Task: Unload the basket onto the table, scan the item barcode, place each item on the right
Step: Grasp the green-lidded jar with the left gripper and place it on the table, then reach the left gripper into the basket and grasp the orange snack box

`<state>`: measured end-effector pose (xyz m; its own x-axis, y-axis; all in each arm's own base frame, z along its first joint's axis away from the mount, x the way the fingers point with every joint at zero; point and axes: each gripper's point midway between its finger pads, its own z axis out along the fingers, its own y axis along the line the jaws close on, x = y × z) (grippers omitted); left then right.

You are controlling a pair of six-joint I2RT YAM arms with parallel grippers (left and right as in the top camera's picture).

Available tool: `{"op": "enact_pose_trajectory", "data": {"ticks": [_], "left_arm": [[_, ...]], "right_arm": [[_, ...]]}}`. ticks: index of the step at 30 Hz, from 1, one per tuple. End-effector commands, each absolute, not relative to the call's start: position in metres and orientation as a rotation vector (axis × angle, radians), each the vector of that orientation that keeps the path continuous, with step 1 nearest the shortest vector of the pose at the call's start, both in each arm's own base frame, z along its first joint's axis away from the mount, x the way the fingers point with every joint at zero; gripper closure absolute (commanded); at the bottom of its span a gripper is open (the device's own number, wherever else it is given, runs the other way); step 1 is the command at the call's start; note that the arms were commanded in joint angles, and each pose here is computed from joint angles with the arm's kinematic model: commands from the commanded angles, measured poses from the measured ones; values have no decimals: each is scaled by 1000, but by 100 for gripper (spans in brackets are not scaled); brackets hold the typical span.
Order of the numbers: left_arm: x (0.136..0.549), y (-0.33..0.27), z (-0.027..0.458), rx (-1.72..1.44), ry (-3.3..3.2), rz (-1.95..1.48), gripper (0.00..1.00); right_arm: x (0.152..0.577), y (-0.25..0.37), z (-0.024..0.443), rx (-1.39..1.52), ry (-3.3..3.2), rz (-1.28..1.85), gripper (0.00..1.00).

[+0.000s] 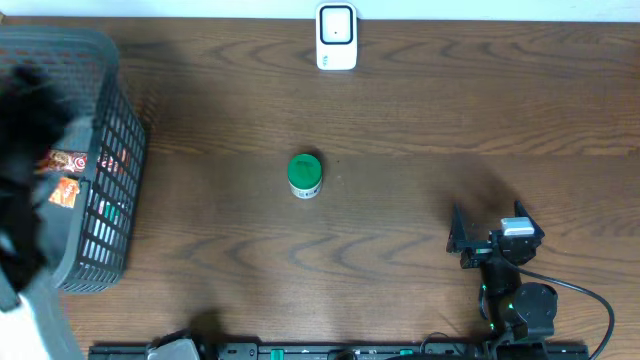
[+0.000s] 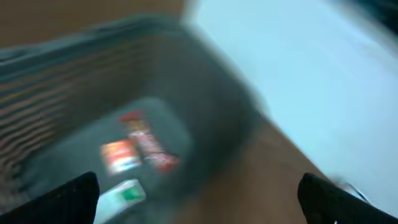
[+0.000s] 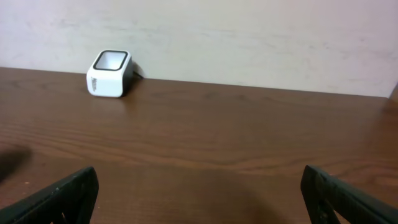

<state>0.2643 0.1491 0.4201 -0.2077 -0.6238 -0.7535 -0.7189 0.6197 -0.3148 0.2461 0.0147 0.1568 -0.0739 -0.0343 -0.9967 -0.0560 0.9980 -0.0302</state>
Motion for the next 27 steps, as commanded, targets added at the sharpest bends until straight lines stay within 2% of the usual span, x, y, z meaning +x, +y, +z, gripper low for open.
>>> {"op": "enact_pose_trajectory", "data": {"ticks": [1,4,8,13,22,27], "left_arm": [[265,207,352,-1330,2012,157,0],[255,243,296,-1518,2087,198,9],[257,265,221,-1656,2190,201,9],[268,269,149,-1695,2301,190,9],[284,272,72,-1730,2415,175,8],[288,275,46,-1746,2448,171,8]], "right_arm": [[246,12,157,-44,1644,20,1],[246,12,157,-44,1644,20,1],[246,12,157,-44,1644,20,1],[246,12,157,-44,1644,20,1],[246,12,157,-44,1644,20,1],[246,12,157,-44,1644,20,1]]}}
